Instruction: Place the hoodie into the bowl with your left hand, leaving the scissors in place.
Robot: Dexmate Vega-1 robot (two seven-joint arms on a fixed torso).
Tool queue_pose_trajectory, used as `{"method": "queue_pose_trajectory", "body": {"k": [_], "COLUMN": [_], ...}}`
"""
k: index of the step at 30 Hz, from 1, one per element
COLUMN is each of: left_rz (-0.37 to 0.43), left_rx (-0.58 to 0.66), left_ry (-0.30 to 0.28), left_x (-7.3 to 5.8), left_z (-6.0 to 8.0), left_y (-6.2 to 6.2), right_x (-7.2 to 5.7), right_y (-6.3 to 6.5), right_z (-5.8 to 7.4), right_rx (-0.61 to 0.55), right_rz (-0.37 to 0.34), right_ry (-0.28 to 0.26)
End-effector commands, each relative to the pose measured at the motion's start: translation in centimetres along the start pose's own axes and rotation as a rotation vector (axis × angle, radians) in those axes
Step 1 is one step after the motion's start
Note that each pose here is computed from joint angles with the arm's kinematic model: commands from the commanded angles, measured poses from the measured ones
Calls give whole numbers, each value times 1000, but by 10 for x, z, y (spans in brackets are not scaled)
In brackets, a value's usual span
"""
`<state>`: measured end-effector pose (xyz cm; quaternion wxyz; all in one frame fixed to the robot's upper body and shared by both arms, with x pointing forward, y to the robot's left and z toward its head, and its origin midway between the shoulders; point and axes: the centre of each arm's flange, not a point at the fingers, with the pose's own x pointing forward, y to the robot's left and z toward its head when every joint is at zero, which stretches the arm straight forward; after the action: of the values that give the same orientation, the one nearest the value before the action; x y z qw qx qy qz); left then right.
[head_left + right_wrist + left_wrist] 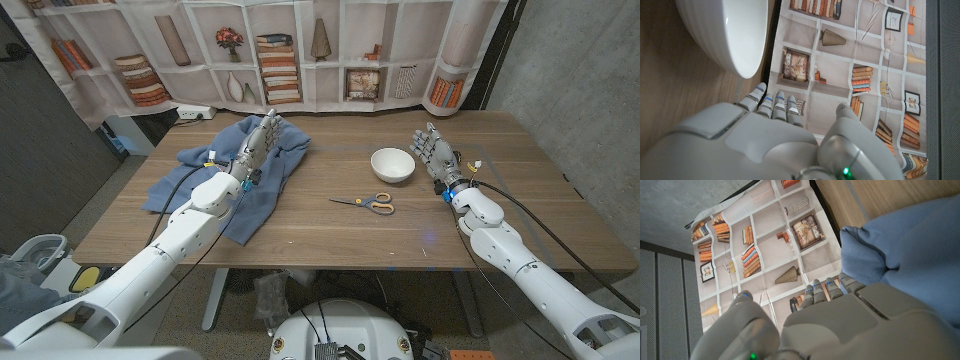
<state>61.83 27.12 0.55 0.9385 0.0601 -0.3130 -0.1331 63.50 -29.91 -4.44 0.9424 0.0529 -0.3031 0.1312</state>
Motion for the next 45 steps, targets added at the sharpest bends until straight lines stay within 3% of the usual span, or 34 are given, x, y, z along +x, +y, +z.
{"method": "queue_pose_trajectory", "body": {"k": [1, 16, 33, 45], "left_rz": [-6, 2, 35, 63], "left_rx": [70, 165, 191, 256], "left_ry": [-9, -19, -22, -47], "left_x": [0, -3, -26, -34], "left_z": [11, 23, 29, 45], "left_y": [5, 14, 28, 37], "right_x": [1, 5, 2, 4], "right_y": [0, 4, 8, 5], "right_z": [1, 0, -3, 3], "right_rx": [-1, -1, -6, -30], "right_rz": [4, 9, 11, 15], "right_ry": [-4, -3, 9, -10]}}
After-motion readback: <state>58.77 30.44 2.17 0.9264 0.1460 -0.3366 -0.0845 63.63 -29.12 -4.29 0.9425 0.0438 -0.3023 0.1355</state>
